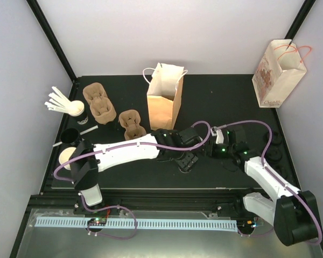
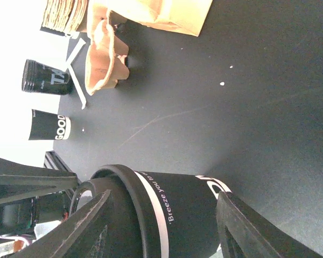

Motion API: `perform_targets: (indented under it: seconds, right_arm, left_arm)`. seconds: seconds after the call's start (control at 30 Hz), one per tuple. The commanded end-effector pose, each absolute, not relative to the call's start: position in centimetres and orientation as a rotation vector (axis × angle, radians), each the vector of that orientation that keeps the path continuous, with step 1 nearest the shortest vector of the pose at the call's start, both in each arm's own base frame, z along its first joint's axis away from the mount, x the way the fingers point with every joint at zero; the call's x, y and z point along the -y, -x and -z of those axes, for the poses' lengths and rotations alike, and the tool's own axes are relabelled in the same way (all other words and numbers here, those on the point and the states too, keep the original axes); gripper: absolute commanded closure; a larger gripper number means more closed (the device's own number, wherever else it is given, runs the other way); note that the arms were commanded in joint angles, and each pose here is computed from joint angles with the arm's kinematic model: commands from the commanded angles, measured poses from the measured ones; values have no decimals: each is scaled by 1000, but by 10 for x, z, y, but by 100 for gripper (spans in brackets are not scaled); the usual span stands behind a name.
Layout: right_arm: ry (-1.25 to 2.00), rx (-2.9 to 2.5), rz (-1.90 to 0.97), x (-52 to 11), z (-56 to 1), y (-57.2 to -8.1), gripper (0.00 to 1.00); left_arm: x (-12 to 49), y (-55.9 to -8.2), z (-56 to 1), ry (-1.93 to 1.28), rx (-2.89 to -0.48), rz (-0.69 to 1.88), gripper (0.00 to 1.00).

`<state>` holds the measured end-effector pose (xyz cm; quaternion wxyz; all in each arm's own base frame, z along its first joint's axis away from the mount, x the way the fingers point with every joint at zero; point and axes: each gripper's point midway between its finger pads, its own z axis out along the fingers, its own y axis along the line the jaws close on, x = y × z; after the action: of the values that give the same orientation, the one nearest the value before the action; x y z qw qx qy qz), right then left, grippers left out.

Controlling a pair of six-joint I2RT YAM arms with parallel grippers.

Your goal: Pack the takeout coffee

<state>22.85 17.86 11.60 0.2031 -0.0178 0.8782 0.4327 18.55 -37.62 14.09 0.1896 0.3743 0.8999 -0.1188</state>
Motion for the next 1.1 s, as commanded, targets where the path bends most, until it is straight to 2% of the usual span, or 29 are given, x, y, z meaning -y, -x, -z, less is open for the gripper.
perform_targets:
  seconds: [0.0,0.13,0.27,0.47,0.6,0.77,1.07]
  right_arm:
    - [104,-2383,-1286,-185,-125,-233,45]
    - [112,-2408,-1296,-185,-116,-230,46]
    - [114,-2425,-1303,-185,-109,-226,46]
    - [115,-2444,-1320,-186,-101,-222,46]
    - [109,-2444,-1317,-186,-100,-223,46]
    - [117,-2445,-1283,-185,-110,-231,45]
    - [162,-2421,-1171,-181,-138,-250,41]
  left_arm:
    - [383,-182,-144,-1095,-2539,335,18]
    - [389,-180,-144,-1108,-2537,365,18]
    - [387,-183,-141,-1107,-2548,328,29]
    - [383,-184,-136,-1110,-2567,287,33]
    - [380,-185,-133,-1105,-2573,266,29]
    - [376,-193,-140,-1031,-2570,273,29]
    - [369,-208,-184,-858,-2515,490,22]
